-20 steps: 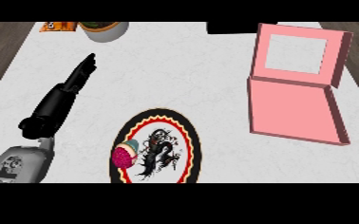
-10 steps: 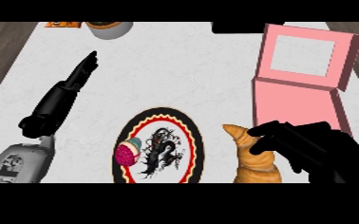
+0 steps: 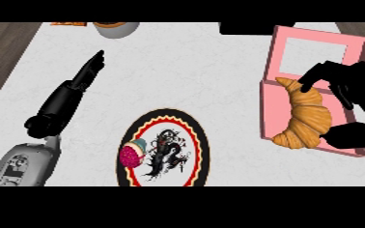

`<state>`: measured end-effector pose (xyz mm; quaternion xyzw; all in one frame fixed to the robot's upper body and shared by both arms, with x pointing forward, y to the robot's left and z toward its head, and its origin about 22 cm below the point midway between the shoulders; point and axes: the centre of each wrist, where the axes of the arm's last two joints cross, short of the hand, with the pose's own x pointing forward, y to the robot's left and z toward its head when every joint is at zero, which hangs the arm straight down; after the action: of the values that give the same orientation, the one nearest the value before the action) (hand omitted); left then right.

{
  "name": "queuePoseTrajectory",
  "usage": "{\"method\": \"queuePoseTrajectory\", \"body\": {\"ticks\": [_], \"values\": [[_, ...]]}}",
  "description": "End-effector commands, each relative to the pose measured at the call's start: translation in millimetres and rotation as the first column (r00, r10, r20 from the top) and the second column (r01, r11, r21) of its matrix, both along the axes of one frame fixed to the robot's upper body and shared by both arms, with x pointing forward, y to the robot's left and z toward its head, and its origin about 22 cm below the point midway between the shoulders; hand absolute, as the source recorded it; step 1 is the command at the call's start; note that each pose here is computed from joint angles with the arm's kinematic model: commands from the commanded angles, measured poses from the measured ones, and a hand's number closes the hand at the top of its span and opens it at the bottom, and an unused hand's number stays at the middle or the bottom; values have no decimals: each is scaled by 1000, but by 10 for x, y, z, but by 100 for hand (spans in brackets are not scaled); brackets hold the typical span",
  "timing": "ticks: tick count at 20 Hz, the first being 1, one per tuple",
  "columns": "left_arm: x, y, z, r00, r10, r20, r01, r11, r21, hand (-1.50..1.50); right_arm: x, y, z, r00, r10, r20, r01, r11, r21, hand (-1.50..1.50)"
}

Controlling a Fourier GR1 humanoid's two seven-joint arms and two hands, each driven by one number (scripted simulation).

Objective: Pick the croissant from the plate and place it in the cardboard box

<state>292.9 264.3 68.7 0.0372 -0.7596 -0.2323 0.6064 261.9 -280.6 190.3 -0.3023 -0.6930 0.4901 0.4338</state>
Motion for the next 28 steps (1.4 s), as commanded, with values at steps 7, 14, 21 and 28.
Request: {"method": "queuePoseTrajectory", "body": {"ticks": [7,14,21,28], "values": [[-31,5,23,1000,-24,14,24,1000,-3,0,598,-769,-328,954,-21,-298,-52,971,-232,150],[10,-59,-24,1000,-9,-2,9,1000,-2,0,812,-877,-365,883,116,-454,-230,952,-204,-150],[29,4,10,1000,3,9,-3,1000,-1,0,941,-905,-484,893,386,-231,-295,890,347,-150],[36,-27,-27,1000,-17,-6,17,1000,7,0,1105,-1310,-579,896,358,-263,-5,601,800,-150]]}}
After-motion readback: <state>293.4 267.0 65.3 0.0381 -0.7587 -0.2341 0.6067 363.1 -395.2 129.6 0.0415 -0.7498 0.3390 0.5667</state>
